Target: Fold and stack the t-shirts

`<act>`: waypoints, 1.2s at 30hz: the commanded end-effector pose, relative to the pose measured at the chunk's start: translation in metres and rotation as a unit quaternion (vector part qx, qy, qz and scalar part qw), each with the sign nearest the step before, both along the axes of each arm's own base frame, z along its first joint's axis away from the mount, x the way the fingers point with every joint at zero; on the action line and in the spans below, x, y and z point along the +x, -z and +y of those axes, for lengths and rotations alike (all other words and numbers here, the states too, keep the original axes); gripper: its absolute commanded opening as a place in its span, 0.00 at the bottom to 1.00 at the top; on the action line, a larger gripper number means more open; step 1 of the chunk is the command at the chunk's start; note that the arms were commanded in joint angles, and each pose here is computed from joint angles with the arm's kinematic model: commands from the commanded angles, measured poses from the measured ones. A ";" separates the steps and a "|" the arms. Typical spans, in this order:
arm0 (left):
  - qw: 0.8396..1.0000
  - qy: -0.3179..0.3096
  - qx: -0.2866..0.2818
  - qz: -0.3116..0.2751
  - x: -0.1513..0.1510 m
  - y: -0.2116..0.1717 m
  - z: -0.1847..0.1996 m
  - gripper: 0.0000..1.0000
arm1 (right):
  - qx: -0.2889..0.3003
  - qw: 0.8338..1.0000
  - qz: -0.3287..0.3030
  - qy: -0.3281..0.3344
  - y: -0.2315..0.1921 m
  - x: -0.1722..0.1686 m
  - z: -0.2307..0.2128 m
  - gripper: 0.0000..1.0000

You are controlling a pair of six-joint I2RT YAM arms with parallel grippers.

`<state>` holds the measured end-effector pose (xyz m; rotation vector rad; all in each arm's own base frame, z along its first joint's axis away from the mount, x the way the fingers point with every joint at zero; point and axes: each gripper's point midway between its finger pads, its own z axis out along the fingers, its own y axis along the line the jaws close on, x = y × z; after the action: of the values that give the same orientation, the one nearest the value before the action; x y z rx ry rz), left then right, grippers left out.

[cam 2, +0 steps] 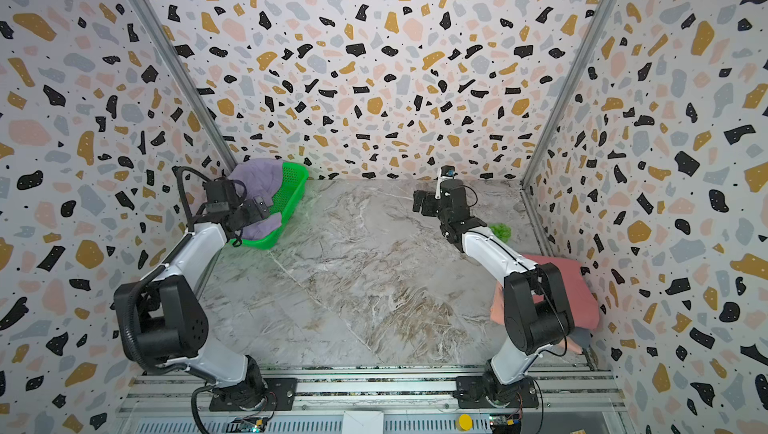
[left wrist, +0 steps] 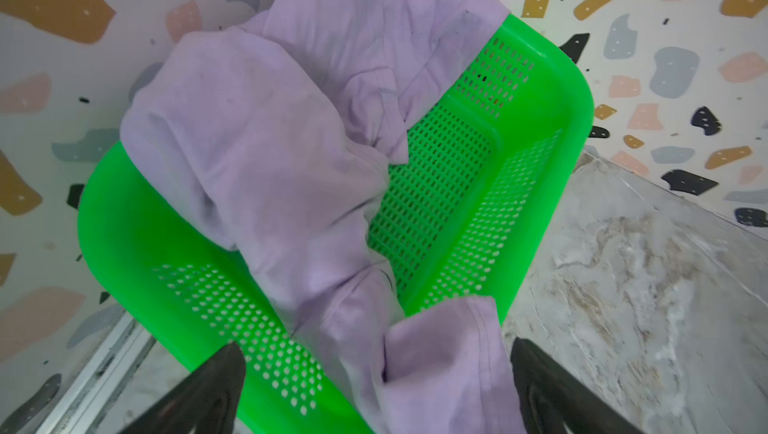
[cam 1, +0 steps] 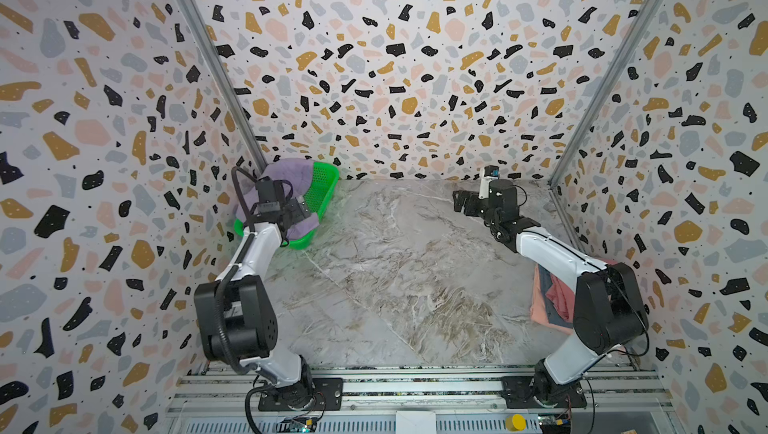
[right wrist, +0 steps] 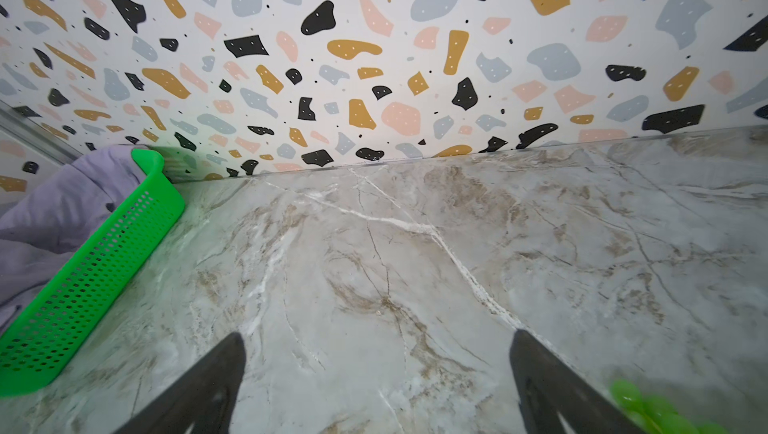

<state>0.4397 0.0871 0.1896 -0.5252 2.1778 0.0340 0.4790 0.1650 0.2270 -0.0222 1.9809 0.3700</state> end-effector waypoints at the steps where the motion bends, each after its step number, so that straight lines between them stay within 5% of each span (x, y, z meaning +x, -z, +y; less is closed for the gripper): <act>1: 0.987 0.009 0.037 -0.156 -0.006 -0.077 -0.002 1.00 | -0.050 0.997 -0.034 0.056 -0.021 -0.024 -0.033 0.99; 10: 0.965 -0.014 0.114 -0.236 -0.092 -0.056 -0.001 1.00 | -0.140 0.968 -0.038 0.203 0.023 -0.142 -0.137 0.99; 17: 0.953 -0.037 0.152 -0.258 -0.136 -0.008 0.002 0.99 | -0.100 0.954 -0.108 0.262 0.043 -0.203 -0.176 0.99; 24: 0.954 -0.057 0.106 -0.276 -0.119 0.020 0.004 1.00 | -0.070 0.950 -0.131 0.276 0.072 -0.215 -0.197 0.99; 36: 0.949 -0.019 0.153 -0.274 -0.109 0.043 -0.020 1.00 | -0.126 0.957 -0.139 0.223 0.083 -0.183 -0.188 0.99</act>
<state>0.3258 0.0700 0.1176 -0.3815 1.7037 0.2077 0.2829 -0.0269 0.1148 0.2417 1.7889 -0.1916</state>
